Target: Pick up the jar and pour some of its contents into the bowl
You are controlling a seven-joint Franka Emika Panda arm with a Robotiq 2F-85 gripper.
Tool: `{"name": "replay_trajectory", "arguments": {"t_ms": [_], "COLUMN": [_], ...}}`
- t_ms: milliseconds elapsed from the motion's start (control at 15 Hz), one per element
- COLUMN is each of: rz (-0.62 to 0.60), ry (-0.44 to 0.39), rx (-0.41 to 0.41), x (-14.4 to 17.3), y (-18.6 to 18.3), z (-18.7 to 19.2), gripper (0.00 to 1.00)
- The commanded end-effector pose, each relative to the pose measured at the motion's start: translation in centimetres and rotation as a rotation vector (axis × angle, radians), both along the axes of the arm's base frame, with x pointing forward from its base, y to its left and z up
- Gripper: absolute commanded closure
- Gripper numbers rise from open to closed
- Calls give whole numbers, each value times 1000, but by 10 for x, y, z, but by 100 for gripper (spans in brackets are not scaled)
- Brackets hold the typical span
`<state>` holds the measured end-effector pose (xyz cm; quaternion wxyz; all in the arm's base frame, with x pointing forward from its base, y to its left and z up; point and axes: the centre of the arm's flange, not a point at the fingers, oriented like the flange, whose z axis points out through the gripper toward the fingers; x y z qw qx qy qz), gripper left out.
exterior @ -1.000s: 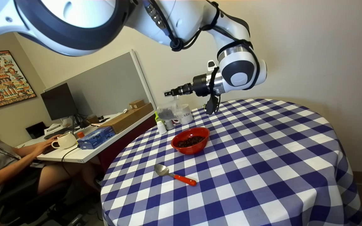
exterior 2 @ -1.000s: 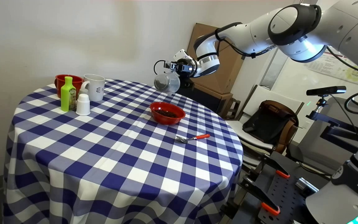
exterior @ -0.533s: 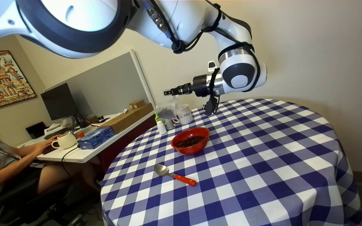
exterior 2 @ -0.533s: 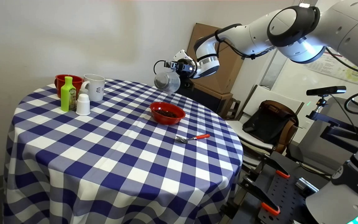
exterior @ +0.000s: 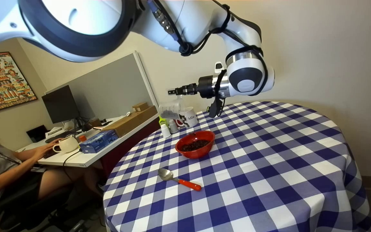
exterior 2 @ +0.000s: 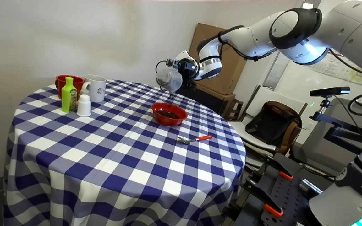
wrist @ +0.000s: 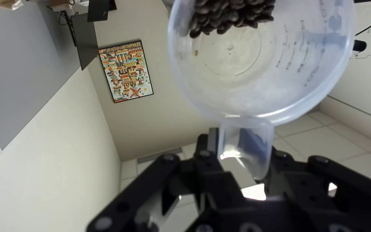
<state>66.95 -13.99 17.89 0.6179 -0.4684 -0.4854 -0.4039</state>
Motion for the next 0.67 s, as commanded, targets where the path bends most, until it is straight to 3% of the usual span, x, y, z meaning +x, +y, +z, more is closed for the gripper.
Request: {"name": "replay_trajectory", "arguments": {"t_ms": [0, 600], "rz": [17, 11], "ry": [17, 30], "rx": [37, 51], "x": [11, 12], "y": [-6, -5], "z": [3, 2], "gripper": [93, 93]}}
